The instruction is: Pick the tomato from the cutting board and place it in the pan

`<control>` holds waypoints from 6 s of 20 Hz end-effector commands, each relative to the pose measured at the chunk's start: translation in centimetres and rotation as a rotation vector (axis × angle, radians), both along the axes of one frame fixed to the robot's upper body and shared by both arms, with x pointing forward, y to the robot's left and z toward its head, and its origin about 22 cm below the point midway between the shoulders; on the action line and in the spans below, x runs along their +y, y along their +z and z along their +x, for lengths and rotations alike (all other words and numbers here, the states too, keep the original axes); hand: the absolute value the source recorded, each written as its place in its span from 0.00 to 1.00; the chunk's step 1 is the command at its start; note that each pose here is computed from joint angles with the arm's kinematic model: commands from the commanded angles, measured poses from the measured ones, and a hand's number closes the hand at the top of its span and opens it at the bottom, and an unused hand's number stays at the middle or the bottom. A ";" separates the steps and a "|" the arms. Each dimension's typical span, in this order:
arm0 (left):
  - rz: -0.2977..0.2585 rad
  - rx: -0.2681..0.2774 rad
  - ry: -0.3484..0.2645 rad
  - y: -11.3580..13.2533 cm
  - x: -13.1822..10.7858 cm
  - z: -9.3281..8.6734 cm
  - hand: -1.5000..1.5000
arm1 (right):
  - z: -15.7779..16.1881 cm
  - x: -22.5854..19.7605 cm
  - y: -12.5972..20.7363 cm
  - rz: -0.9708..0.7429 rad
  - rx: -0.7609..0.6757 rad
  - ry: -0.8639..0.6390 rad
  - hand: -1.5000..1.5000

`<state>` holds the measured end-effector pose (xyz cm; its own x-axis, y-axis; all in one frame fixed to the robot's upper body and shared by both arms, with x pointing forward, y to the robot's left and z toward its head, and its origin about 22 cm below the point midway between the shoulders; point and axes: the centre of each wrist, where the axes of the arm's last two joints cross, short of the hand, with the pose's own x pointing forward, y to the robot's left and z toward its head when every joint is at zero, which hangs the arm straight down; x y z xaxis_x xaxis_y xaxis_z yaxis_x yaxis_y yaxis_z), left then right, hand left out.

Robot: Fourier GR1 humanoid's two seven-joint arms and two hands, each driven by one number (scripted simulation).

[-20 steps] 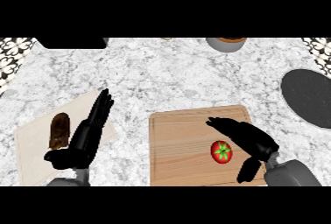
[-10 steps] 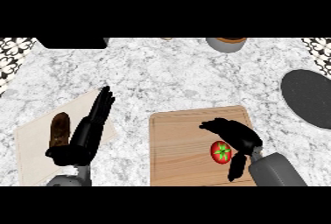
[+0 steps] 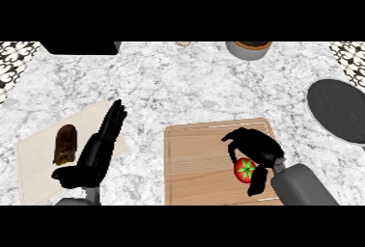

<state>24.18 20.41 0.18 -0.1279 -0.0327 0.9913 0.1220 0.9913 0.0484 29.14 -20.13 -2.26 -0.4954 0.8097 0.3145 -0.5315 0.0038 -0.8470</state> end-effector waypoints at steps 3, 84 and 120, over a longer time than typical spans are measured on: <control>-0.005 0.004 0.000 -0.2 0.1 0.3 0.50 | -0.3 -1.6 -1.2 0.024 -0.051 -0.011 1.00; -0.016 -0.028 -0.033 0.4 -2.1 0.1 0.50 | -0.1 -33.2 7.8 0.982 -0.599 -1.315 0.00; 0.011 -0.016 -0.003 0.3 -0.3 1.2 0.50 | -12.4 -38.8 4.4 0.991 -0.420 -1.065 0.00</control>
